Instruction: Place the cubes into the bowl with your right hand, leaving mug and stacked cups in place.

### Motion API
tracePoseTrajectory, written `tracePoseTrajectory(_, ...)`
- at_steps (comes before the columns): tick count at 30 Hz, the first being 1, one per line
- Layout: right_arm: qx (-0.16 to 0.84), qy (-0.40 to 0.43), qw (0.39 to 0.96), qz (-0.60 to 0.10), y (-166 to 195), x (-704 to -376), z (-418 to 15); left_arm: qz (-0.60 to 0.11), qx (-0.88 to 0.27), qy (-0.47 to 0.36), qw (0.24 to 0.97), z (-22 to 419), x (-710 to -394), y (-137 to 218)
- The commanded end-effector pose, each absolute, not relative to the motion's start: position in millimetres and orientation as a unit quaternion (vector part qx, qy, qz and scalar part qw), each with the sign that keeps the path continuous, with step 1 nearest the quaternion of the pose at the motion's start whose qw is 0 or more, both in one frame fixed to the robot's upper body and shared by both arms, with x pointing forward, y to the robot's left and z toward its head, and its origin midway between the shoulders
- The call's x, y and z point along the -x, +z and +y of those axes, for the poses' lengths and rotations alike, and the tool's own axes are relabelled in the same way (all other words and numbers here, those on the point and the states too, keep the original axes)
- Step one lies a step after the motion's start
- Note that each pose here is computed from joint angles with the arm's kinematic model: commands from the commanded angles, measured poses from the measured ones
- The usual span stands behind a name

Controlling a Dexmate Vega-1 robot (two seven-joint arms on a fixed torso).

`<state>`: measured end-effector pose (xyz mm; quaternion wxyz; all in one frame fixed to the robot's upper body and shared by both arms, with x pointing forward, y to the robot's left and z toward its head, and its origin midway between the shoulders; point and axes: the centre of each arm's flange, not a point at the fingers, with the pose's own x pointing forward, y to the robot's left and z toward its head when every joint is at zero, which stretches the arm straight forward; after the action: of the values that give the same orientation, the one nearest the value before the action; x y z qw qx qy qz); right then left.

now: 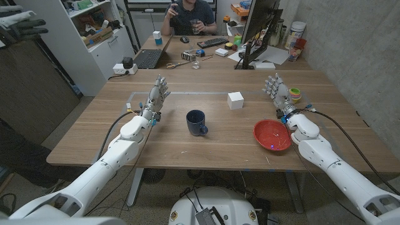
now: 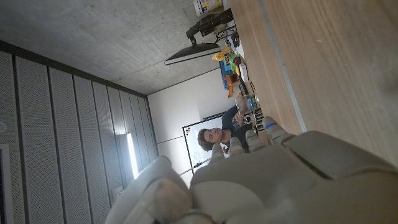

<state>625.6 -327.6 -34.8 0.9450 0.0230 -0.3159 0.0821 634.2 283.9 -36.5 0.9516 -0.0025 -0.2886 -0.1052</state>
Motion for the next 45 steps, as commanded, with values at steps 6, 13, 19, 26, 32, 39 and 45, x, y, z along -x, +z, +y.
tracePoseTrajectory(6,0.043,0.096,0.921,-0.375,-32.2,-584.1,-333.2,-0.286,-0.013,-0.114,0.951,274.3,-617.2,-41.9)
tracePoseTrajectory(13,0.085,0.098,0.908,-0.398,-25.1,-576.0,-319.0,-0.295,-0.01,-0.125,0.947,270.9,-620.0,-39.0)
tracePoseTrajectory(19,0.113,0.095,0.903,-0.404,-19.5,-574.9,-308.5,-0.298,-0.015,-0.127,0.946,270.2,-620.4,-35.1)
tracePoseTrajectory(26,0.137,0.094,0.894,-0.416,-12.7,-573.6,-294.8,-0.298,-0.017,-0.127,0.946,272.1,-622.3,-34.2)
tracePoseTrajectory(32,0.192,0.081,0.88,-0.426,-4.9,-570.7,-281.1,-0.302,-0.017,-0.131,0.944,272.9,-623.8,-32.6)
tracePoseTrajectory(39,0.23,0.074,0.865,-0.441,4.6,-569.0,-265.8,-0.303,-0.016,-0.131,0.944,273.4,-625.1,-31.5)
tracePoseTrajectory(45,0.297,0.052,0.84,-0.45,12.9,-566.1,-250.7,-0.303,-0.016,-0.134,0.943,272.2,-626.2,-31.5)
